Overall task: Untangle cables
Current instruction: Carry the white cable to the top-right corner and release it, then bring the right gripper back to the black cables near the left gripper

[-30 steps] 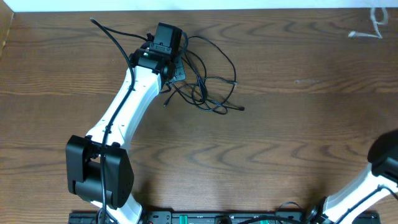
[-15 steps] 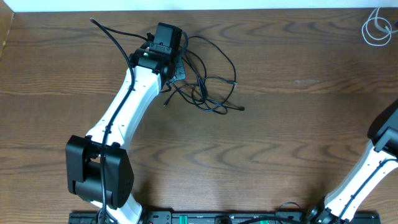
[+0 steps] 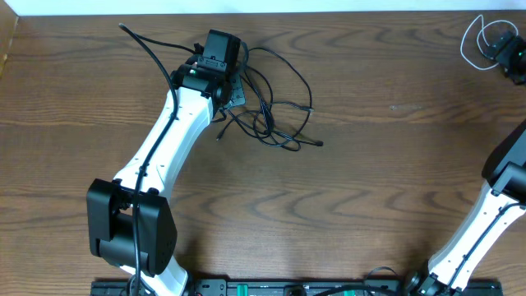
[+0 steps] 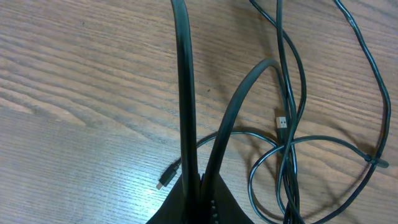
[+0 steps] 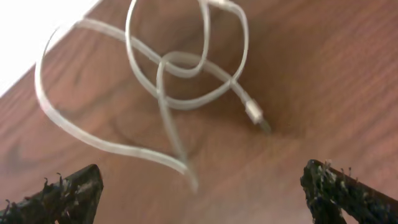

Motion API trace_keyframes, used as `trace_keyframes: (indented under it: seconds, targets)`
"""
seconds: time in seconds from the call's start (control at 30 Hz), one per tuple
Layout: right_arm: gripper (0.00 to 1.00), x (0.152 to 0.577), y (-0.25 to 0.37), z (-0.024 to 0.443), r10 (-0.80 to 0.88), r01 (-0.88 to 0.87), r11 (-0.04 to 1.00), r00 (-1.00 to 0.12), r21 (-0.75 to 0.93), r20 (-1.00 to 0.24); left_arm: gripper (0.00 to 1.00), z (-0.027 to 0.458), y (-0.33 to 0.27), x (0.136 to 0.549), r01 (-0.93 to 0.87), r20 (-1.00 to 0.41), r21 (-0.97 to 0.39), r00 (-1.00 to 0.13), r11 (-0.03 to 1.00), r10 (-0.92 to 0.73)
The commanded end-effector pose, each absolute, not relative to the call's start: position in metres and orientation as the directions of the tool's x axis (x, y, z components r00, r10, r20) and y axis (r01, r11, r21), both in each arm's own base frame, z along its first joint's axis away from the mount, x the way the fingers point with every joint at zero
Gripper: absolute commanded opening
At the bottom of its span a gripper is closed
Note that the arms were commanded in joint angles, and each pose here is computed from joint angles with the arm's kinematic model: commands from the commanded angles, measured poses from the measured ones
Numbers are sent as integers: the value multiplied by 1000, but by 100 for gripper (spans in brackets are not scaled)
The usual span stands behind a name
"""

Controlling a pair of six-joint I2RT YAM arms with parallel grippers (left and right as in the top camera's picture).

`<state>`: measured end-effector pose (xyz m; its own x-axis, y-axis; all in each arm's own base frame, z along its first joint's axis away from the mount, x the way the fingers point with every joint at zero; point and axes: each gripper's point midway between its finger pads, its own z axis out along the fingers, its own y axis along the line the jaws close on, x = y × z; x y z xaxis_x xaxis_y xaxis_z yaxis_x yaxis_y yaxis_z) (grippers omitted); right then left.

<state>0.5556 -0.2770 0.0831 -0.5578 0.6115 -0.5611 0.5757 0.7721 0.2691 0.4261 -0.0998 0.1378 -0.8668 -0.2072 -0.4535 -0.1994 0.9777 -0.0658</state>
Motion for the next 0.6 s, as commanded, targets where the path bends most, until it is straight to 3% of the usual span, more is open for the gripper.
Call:
trace_keyframes:
  seconds: [0.0, 0.3, 0.57]
  targets:
    - [99, 554, -260, 167, 557, 488, 817, -531, 306, -639, 7, 138, -100, 430, -199, -457, -65, -865, 978, -206]
    - [99, 505, -215, 258, 473, 372, 879, -588, 299, -656, 8, 137, -112, 427, -145, -429, -111, -886, 983, -179]
    - [99, 483, -118, 287, 274, -29, 908, -714, 418, -644, 7, 179, -157, 432, 72, -492, -313, -865, 947, -97]
